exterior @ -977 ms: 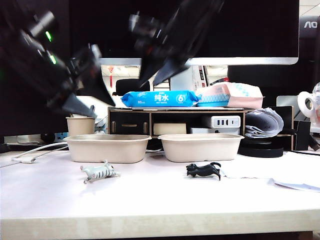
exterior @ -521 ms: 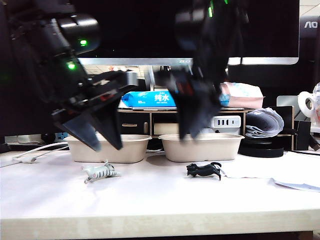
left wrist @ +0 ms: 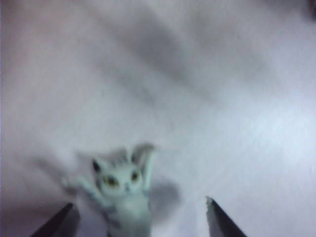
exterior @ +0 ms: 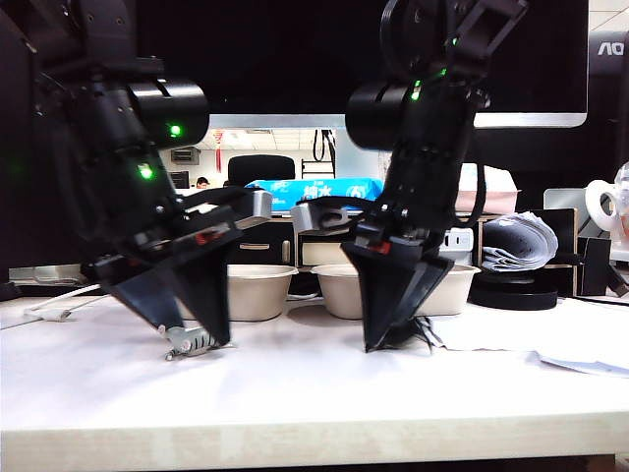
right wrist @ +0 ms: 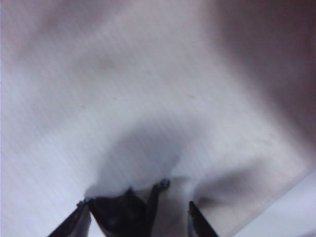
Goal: Put the dolls with similar sizes into the same paper box, while dolls with different sizes go into separate paper boxes.
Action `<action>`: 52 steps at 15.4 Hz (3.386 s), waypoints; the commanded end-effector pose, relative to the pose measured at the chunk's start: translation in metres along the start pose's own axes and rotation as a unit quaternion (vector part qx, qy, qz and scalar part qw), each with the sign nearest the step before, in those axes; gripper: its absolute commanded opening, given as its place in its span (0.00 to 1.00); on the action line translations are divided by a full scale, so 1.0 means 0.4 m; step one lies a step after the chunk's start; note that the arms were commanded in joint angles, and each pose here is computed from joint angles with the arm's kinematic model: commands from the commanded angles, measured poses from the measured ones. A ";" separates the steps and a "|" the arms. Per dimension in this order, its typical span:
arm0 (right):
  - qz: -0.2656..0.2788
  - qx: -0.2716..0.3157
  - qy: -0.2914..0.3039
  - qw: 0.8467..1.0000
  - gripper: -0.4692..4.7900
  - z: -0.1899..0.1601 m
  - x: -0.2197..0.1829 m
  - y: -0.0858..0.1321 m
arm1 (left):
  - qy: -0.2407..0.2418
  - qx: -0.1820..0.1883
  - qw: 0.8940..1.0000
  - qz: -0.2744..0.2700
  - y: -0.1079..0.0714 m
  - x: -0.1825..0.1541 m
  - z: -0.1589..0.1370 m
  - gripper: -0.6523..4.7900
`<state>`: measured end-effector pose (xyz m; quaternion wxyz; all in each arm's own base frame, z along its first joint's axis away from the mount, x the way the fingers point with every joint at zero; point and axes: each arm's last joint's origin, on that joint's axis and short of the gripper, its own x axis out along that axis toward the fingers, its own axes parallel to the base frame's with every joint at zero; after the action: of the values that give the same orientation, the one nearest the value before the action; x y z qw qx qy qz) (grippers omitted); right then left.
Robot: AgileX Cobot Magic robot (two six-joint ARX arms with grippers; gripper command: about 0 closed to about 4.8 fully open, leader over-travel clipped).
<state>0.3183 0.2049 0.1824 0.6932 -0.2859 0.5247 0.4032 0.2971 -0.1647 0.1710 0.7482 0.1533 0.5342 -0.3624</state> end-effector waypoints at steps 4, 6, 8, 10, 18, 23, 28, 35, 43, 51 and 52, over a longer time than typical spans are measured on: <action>0.004 0.006 0.031 0.999 0.26 -0.012 0.028 -0.007 | 0.040 0.004 0.999 -0.003 0.008 0.049 -0.019 0.23; 0.002 0.006 0.030 1.000 0.27 -0.012 0.027 -0.008 | 0.049 0.002 0.999 -0.007 0.007 0.049 -0.023 0.16; 0.026 0.015 0.008 1.000 0.31 -0.003 0.021 -0.007 | 0.061 0.008 0.998 -0.010 0.005 0.048 -0.030 0.11; 0.056 0.031 -0.032 0.997 0.31 0.008 0.004 -0.001 | 0.047 0.005 0.998 -0.029 0.004 0.047 -0.025 0.11; -0.064 0.143 -0.045 0.987 0.31 -0.066 -0.155 -0.094 | -0.269 0.046 0.961 -0.035 0.017 -0.060 0.195 0.11; -0.086 0.168 -0.068 0.980 0.31 -0.101 -0.217 -0.124 | -0.306 0.060 0.948 -0.063 0.049 -0.051 0.337 0.11; -0.091 0.177 -0.069 0.978 0.31 -0.113 -0.222 -0.140 | -0.249 0.039 0.965 -0.074 0.062 -0.019 0.355 0.99; -0.100 0.174 -0.087 0.976 0.31 -0.105 -0.224 -0.145 | -0.038 0.097 0.993 -0.064 -0.043 0.018 0.269 0.98; -0.099 0.173 -0.089 0.976 0.31 -0.104 -0.224 -0.146 | 0.007 0.113 0.993 -0.020 -0.068 0.116 0.262 0.95; -0.102 0.172 -0.095 0.975 0.31 -0.101 -0.225 -0.148 | -0.015 0.116 0.992 -0.053 -0.083 0.108 0.272 0.17; -0.102 0.172 -0.095 0.975 0.31 -0.102 -0.225 -0.147 | -0.027 0.115 0.992 -0.051 -0.085 0.096 0.278 0.15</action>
<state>0.3378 0.1175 0.2522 0.8115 -0.1774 0.4937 0.2575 0.3569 -0.2700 0.1760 0.7141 0.2125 0.4863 -0.4566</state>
